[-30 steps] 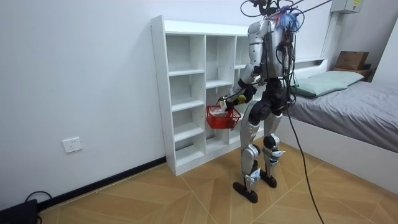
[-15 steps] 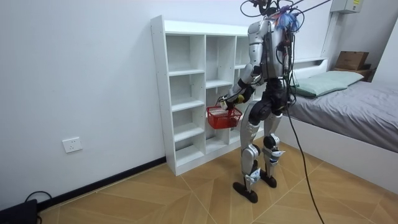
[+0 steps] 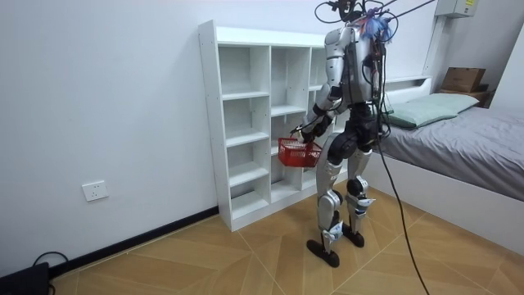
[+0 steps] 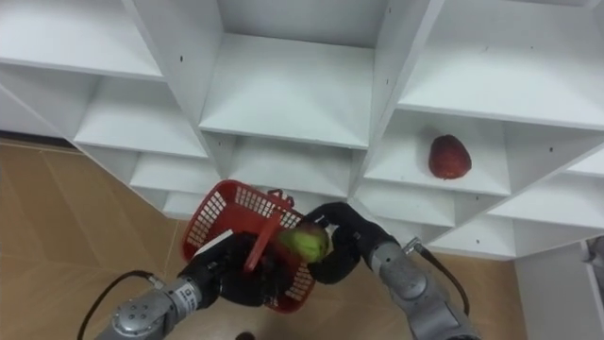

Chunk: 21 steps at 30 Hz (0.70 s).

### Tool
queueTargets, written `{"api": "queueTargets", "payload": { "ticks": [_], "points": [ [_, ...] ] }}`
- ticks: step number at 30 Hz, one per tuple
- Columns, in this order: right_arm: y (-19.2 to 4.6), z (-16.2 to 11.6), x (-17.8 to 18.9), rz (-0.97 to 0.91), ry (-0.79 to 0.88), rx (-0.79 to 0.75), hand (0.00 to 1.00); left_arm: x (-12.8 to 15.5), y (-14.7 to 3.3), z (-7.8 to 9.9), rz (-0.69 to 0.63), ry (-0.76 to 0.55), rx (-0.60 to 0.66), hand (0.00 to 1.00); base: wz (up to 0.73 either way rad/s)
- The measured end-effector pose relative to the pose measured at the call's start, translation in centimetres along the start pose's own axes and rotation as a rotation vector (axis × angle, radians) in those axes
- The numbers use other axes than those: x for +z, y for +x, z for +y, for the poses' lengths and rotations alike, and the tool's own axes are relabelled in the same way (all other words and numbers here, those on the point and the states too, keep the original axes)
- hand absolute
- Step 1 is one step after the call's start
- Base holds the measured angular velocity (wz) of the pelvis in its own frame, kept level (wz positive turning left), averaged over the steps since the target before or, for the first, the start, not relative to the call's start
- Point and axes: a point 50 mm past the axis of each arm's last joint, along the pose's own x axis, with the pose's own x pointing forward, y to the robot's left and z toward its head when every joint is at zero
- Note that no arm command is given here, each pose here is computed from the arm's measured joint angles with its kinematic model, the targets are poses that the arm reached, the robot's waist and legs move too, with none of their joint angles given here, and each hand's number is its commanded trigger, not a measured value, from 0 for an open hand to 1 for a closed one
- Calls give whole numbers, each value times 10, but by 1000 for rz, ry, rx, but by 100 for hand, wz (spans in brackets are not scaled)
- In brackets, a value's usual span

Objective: Collect fruits from the closet

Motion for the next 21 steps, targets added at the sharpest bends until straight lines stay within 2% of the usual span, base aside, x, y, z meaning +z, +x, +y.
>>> {"api": "queueTargets", "payload": {
  "ticks": [12, 13, 14, 15, 21],
  "points": [
    [9, 3, 9, -10, 13, -21, 100, 4, 5, -9, -15, -7, -54, 100, -1],
    [9, 3, 8, -8, 15, -20, 89, 4, 5, -9, -16, -7, -54, 100, 0],
    [9, 5, 7, -3, 18, -16, 51, 4, 5, -9, -16, -6, -54, 100, 0],
    [9, 5, 7, -1, 19, -15, 0, 4, 5, -9, -19, -6, -54, 100, 0],
    [10, 5, 8, -2, 19, -23, 0, 8, 7, -9, -29, -1, -56, 100, 0]
  ]
}}
